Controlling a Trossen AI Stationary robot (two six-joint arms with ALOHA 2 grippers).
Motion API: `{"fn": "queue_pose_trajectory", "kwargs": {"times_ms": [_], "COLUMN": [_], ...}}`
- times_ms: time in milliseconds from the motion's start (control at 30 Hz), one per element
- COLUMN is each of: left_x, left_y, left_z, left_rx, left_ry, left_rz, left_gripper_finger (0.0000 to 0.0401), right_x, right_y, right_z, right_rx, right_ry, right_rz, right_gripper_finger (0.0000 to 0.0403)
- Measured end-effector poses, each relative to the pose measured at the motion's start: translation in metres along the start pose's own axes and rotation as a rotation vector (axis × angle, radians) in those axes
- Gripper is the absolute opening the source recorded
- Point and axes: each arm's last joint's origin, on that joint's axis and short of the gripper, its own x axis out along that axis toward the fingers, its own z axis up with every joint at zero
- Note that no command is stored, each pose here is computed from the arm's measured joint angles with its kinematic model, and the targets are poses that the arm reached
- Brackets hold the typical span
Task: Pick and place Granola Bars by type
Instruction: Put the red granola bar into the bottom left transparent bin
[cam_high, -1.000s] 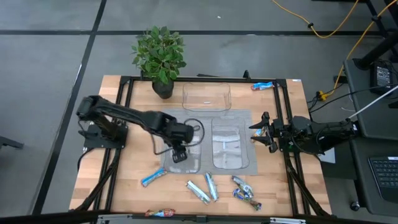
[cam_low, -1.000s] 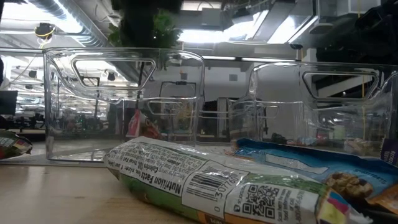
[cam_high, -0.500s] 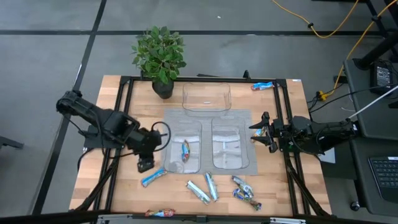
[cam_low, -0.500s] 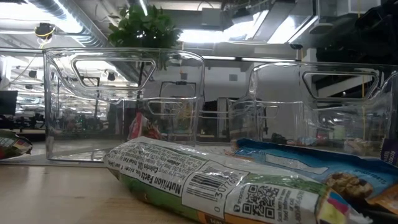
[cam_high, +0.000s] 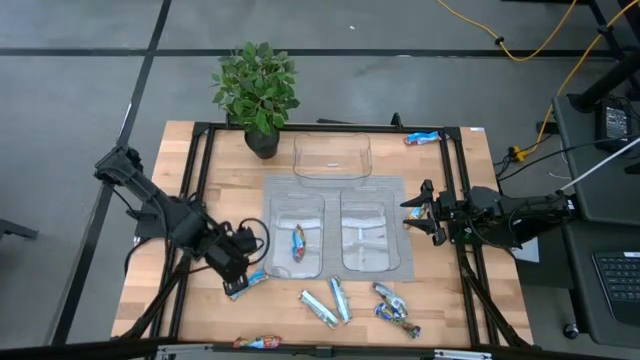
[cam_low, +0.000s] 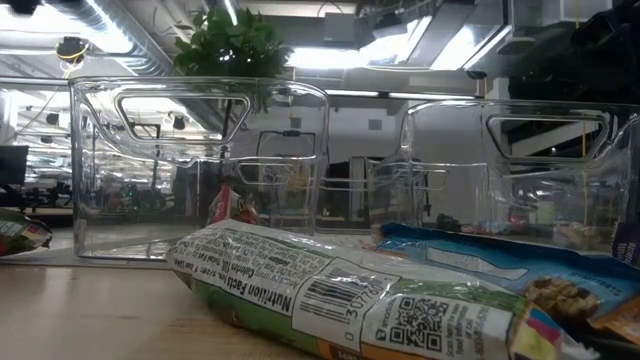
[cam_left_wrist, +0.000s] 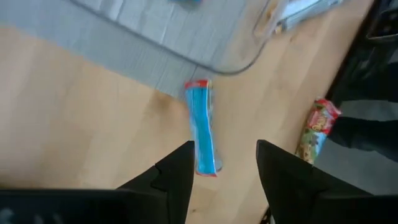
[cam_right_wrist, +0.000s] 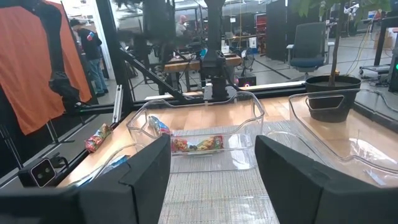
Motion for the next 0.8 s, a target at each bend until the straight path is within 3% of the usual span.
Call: {"fn": "queue_pose_trajectory", "kwargs": {"times_ms": [200,533,800], "left_x": [0.038,0.08,0.104], "left_y": [0.009,0.013,0.023], "left_z": [-0.024,-0.049,-0.056], "left_rx": [-0.105,-0.231,-0.296], "left_ry": [0.042,0.058,0.014], "left_rz": [0.043,-0.069,-0.126], "left_gripper_finger": [0.0193,0.0263,0.0288], "right_x": [0.0,0.0,0.0], "right_y": [0.0,0.0,0.0], "right_z": [0.0,0.0,0.0], "right_rx": [0.0,0.0,0.001], "right_ry": [0.0,0.0,0.0], "right_rz": [0.0,0.0,0.0], "right_gripper_finger": [0.0236,0.0236,0.0236]}}
